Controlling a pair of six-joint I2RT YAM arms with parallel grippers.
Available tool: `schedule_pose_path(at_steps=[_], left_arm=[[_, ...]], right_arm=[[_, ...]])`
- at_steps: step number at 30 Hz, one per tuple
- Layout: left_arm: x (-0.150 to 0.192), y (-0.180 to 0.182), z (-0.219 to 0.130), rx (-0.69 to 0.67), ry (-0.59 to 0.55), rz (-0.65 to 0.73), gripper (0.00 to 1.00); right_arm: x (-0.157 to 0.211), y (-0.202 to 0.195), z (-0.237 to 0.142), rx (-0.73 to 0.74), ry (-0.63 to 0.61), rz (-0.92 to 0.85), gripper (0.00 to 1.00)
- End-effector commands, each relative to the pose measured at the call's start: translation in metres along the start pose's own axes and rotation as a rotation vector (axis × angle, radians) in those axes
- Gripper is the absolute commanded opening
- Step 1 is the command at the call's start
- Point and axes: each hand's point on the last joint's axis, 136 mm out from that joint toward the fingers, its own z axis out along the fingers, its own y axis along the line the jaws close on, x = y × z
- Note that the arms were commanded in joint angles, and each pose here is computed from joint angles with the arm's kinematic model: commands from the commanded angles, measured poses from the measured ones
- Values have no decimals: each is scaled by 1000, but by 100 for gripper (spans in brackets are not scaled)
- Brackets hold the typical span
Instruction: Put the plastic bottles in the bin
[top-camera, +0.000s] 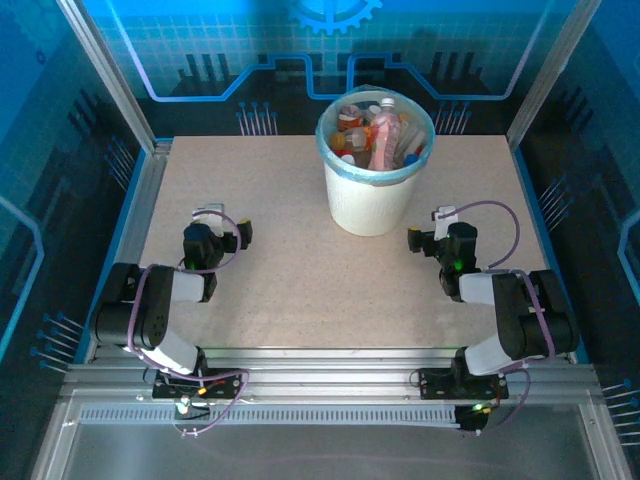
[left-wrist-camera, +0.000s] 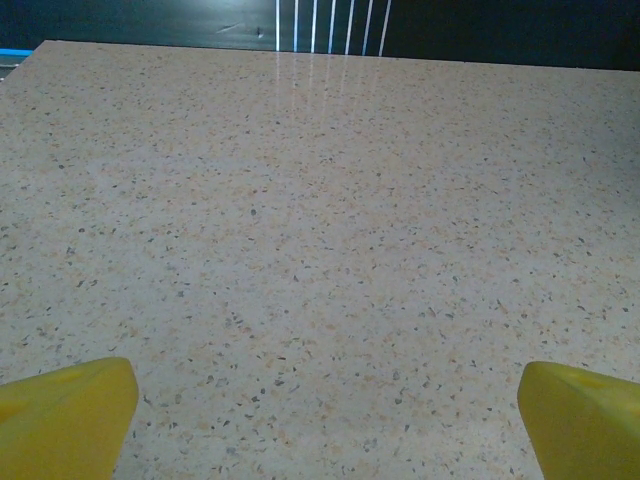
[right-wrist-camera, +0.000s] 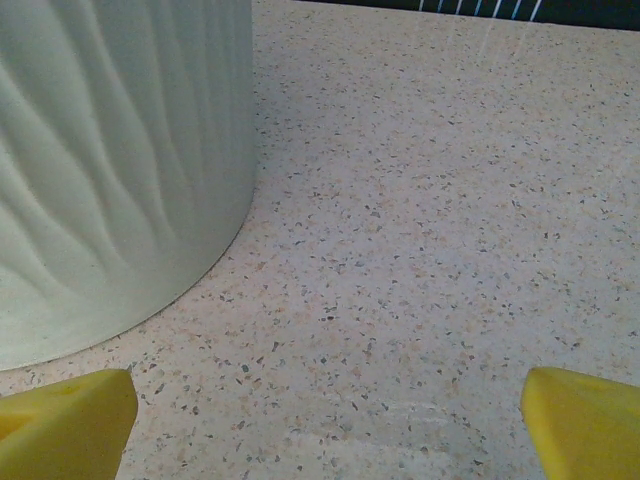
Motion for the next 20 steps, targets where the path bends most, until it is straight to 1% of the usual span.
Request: schedule_pose_path(at_steps=[1,20], left_arm=[[-3,0,-1,-9,-8,15,99],[-3,1,-1,-9,-7,14,99]], right_arm=[[-17,-1,2,16,-56,5,100],[-17,-1,2,16,-57,4,100]])
